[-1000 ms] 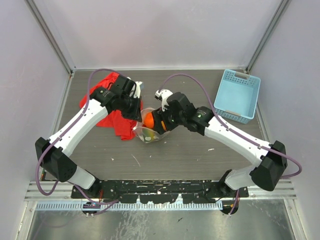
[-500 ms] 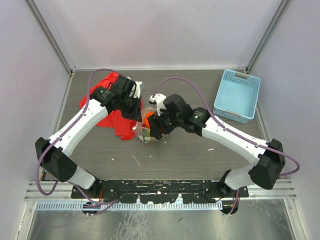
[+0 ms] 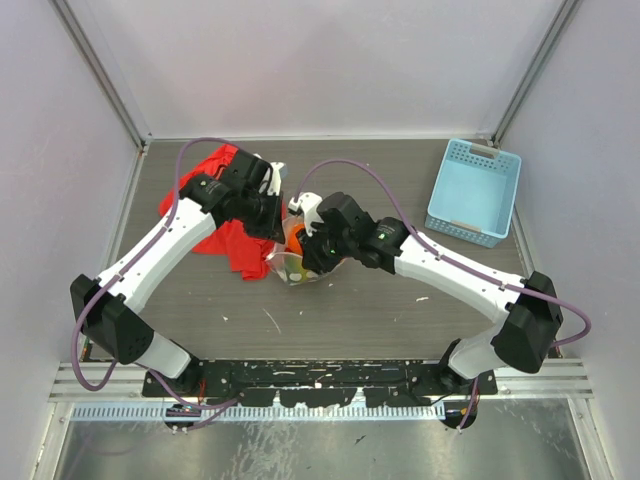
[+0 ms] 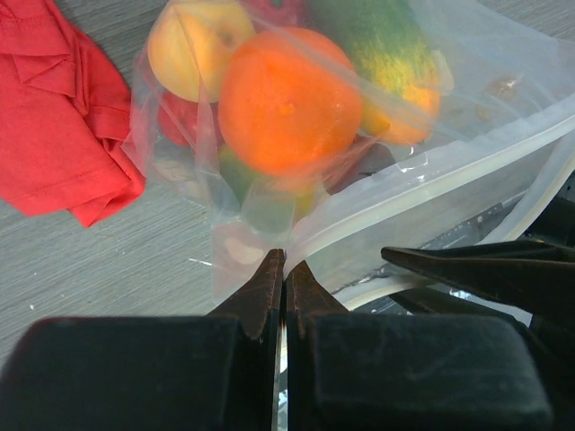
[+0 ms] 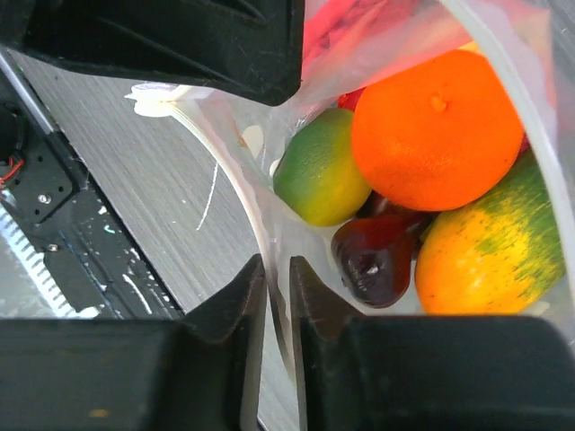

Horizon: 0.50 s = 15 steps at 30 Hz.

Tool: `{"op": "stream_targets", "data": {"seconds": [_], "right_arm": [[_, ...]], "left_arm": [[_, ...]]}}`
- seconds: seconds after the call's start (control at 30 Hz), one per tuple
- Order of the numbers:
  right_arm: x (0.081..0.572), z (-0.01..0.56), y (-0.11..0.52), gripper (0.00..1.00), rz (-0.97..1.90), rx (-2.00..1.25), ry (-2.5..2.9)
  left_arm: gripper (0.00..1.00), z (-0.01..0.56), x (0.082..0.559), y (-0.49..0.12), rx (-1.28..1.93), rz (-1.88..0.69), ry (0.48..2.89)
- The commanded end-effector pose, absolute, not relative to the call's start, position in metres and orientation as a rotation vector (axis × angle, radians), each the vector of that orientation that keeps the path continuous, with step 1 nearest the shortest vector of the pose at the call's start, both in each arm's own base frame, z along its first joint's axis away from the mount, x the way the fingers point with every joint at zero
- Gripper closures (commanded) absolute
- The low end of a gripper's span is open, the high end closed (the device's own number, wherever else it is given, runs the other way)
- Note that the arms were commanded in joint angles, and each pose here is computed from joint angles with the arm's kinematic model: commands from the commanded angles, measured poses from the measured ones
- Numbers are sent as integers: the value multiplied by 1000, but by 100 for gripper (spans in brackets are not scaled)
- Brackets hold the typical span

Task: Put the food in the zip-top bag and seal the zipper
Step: Zip the zipper food storage bag at the center of the board.

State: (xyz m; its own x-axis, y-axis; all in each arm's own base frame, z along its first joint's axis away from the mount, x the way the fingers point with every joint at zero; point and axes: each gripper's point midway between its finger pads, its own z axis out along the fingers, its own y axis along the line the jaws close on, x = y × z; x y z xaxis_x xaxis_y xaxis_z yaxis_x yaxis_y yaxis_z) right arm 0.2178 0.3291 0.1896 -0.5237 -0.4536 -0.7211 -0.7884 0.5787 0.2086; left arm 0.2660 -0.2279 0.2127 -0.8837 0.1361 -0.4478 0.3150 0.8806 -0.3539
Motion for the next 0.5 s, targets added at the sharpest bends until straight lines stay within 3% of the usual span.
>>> {"op": "stream_targets", "data": {"seconds": [0.0, 0.07, 0.1, 0.33, 0.47], "right_arm": [[236, 216, 339, 88, 695, -931, 2089], [237, 220, 339, 99, 690, -917, 2084], [238, 222, 339, 99, 689, -909, 2080], [245, 242, 339, 99, 678, -856, 2058], [251, 252, 338, 99, 671, -826, 2054]], "left_arm": [[100, 238, 273, -234, 324, -663, 2523], [100, 243, 274, -234, 315, -669, 2503], [97, 246, 274, -233, 311, -669, 2491], [53, 275, 279, -215, 248, -630, 2328], [37, 291, 274, -197, 200, -648, 2204]]}}
